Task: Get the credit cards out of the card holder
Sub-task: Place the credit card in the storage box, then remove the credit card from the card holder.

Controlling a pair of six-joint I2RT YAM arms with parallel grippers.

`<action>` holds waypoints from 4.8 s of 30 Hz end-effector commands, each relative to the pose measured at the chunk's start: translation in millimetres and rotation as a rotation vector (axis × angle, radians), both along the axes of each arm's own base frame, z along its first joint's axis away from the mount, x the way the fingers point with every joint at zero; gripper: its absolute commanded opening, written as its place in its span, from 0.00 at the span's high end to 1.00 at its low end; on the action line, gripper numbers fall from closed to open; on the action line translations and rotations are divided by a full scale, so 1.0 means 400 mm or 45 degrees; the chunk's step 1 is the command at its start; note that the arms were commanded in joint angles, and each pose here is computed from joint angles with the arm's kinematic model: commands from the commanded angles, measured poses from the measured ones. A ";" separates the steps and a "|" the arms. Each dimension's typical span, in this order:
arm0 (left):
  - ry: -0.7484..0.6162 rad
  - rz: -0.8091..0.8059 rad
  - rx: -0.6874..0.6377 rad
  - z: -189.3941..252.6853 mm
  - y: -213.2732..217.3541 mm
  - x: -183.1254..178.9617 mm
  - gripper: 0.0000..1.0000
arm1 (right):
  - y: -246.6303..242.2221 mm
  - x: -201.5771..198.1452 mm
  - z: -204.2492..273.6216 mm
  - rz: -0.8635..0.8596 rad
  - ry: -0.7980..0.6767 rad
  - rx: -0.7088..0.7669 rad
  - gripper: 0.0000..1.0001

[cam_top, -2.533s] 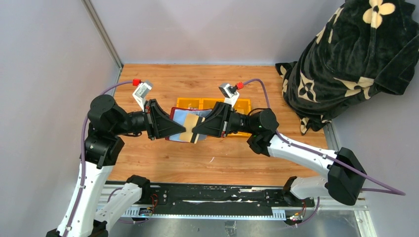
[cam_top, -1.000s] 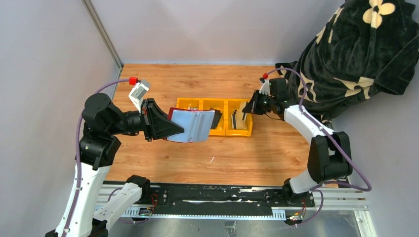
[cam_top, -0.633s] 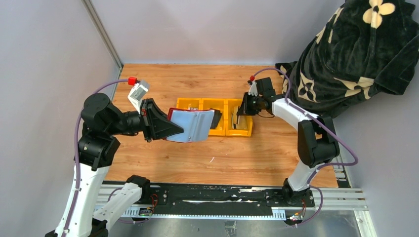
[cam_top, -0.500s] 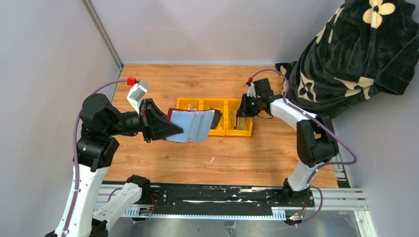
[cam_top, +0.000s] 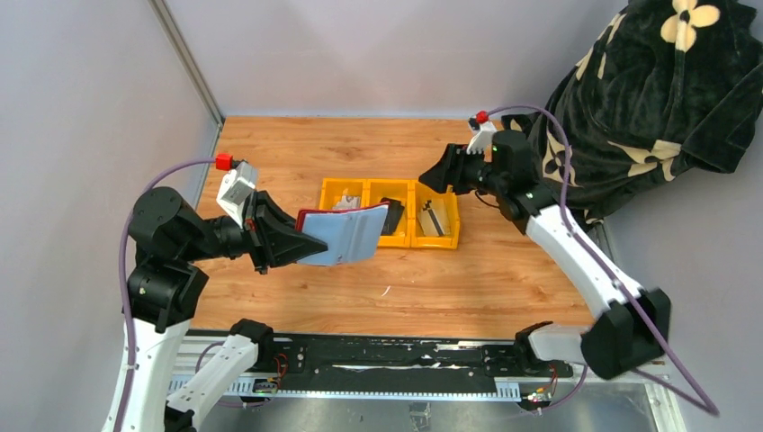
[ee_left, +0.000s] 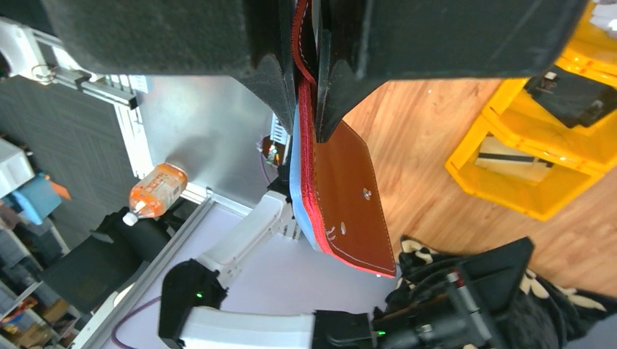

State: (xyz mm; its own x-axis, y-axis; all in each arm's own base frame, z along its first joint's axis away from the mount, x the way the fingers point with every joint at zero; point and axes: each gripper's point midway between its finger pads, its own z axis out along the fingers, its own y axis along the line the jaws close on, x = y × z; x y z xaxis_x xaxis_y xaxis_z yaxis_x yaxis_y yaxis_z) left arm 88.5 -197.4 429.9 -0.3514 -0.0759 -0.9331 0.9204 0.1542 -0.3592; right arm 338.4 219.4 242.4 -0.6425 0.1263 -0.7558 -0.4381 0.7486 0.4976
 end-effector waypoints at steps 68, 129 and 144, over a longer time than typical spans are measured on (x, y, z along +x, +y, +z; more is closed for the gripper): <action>-0.413 0.023 -0.066 0.098 0.032 -0.088 1.00 | 0.249 -0.688 0.537 1.119 -1.048 0.773 0.75; -0.391 0.061 -0.091 0.120 0.032 -0.075 1.00 | 0.267 -0.771 0.556 1.108 -1.062 0.897 0.41; -0.374 0.042 -0.100 0.126 0.033 -0.089 1.00 | 0.256 -0.754 0.561 1.061 -1.098 0.810 0.80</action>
State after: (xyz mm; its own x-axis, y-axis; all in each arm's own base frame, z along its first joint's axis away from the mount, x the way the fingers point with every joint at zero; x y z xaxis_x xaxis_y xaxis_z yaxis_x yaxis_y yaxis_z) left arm 57.5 -185.0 471.9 -0.0718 -0.1488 -0.9863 0.9794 0.1765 -0.0979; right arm 39.1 328.8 449.9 -0.0969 0.3831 -0.9186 -0.9853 -0.1675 0.0341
